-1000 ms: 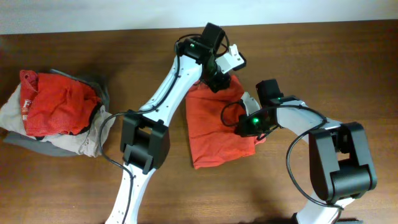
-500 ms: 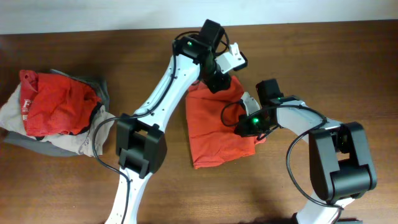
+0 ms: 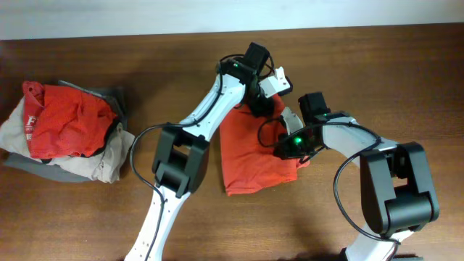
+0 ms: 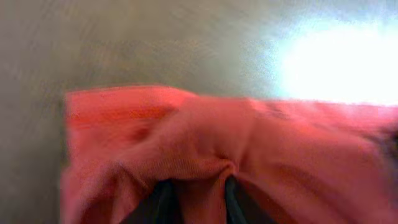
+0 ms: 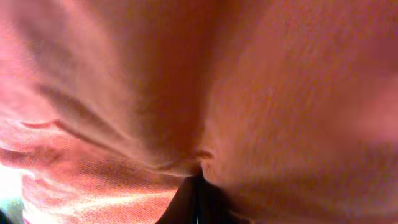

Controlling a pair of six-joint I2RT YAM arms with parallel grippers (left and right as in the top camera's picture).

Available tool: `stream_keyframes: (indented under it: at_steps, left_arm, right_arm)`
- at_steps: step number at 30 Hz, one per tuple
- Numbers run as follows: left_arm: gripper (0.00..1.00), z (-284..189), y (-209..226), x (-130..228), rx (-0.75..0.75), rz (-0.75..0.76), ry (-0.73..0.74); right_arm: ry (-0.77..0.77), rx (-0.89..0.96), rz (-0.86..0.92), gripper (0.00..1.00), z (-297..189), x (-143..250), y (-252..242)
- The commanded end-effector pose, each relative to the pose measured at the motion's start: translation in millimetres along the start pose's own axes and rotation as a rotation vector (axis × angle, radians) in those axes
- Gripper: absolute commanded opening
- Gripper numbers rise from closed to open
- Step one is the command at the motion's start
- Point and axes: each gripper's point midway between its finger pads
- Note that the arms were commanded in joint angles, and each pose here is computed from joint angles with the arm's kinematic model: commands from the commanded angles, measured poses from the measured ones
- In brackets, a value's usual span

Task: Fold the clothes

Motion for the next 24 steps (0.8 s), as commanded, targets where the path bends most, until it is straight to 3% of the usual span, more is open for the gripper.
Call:
stream_keyframes:
  at_steps: [1,6,16,24]
  left_arm:
    - [0.26,15,36,-1,-0.147,-0.114,-0.022]
    - [0.29,0,86,-17,-0.351,-0.287,-0.136]
    - [0.33,-32,145,0,-0.423,-0.462,-0.192]
    - [0.41,-95,164,-1,-0.431,-0.578,-0.204]
  right_arm:
    - [0.078,0.083,0.018,0.04,18,19,-20]
    - [0.086,0.082,0.021,0.04,18,22,-20]
    - [0.093,0.081,0.025,0.04,18,23,-20]
    - [0.112,0.127,0.030,0.04,17,28,-28]
Point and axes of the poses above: each gripper's point midway between its finger pads, its own z axis out along the fingers, its own y axis along the line the jaws close on, x = y × z, and after that the axes turned 10 degrees about -z, right-handed
